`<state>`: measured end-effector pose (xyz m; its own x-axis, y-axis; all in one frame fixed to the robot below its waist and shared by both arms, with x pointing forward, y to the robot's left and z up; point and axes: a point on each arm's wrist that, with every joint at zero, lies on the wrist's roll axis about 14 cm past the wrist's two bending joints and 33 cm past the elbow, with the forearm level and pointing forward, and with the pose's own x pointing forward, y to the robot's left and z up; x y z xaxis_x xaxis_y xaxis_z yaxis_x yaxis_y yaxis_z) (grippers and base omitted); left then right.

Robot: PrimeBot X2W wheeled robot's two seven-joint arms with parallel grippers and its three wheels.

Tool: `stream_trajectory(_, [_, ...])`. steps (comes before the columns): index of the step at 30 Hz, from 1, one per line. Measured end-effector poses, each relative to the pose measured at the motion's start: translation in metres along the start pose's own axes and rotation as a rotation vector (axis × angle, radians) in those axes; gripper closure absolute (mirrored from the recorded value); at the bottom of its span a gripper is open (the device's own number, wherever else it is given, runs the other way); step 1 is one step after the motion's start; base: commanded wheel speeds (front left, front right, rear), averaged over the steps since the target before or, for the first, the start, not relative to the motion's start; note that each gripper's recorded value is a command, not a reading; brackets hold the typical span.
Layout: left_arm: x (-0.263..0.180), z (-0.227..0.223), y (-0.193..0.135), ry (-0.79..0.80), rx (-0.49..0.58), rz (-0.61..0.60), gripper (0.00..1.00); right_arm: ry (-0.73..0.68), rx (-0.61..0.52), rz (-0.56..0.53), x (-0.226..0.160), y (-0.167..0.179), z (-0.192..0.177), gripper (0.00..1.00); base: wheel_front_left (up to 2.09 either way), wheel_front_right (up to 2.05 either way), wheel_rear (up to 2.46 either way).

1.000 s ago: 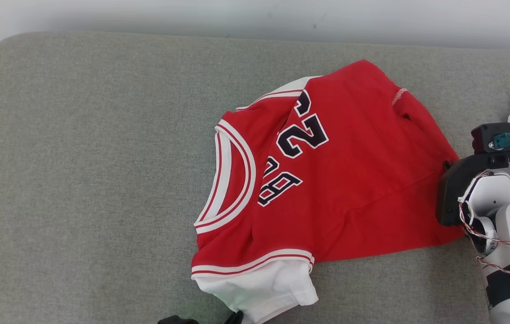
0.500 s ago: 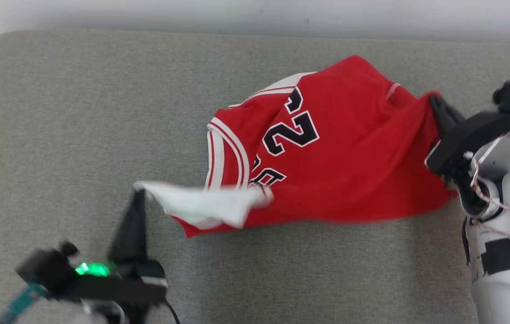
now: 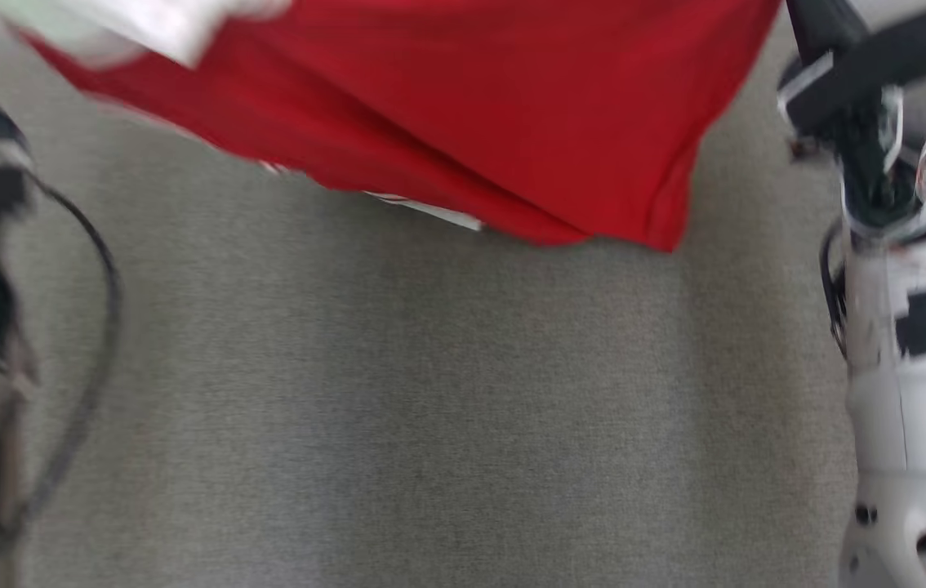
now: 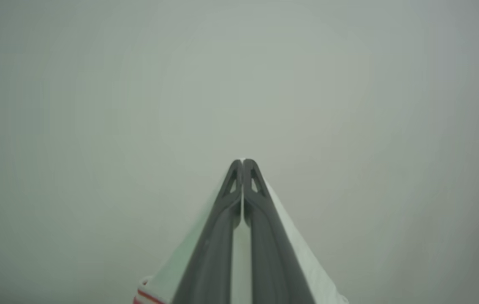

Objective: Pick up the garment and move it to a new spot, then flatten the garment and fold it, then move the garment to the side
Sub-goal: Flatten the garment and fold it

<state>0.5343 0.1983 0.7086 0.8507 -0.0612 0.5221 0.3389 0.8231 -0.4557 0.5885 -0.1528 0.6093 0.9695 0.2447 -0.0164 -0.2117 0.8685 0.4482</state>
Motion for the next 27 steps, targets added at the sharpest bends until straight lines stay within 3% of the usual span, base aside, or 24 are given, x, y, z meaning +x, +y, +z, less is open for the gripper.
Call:
stream_trajectory(2, [0.024,0.006,0.003,0.002,0.044,-0.008,1.00,0.016,0.043,0.018,0.014,0.005,0.003,1.00,0.00,0.00,0.00])
stream_trajectory(4, [0.048,0.010,0.007,-0.009,0.080,-0.009,1.00,0.021,-0.009,0.016,0.029,0.007,0.007,1.00,0.00,0.00,0.00])
stream_trajectory(6, [0.070,0.010,0.009,-0.025,0.185,-0.033,1.00,0.008,-0.078,0.006,0.045,0.006,0.011,1.00,0.00,0.00,0.00])
stream_trajectory(8, [0.087,0.004,0.015,-0.048,0.194,-0.023,1.00,-0.020,-0.120,-0.012,0.057,-0.001,0.016,1.00,0.00,0.00,0.00])
stream_trajectory(14, [0.133,-0.010,0.012,-0.157,0.248,-0.072,1.00,-0.263,-0.213,-0.054,0.085,-0.017,0.068,1.00,0.00,0.00,0.00])
stream_trajectory(22, [0.158,0.023,-0.011,-0.439,0.194,-0.170,1.00,-0.645,-0.263,-0.060,0.082,-0.019,0.150,1.00,0.00,0.00,0.00])
stream_trajectory(27, [0.140,0.060,-0.030,-0.625,0.131,-0.250,1.00,-0.659,-0.329,-0.040,0.089,-0.016,0.145,1.00,0.00,0.00,0.00])
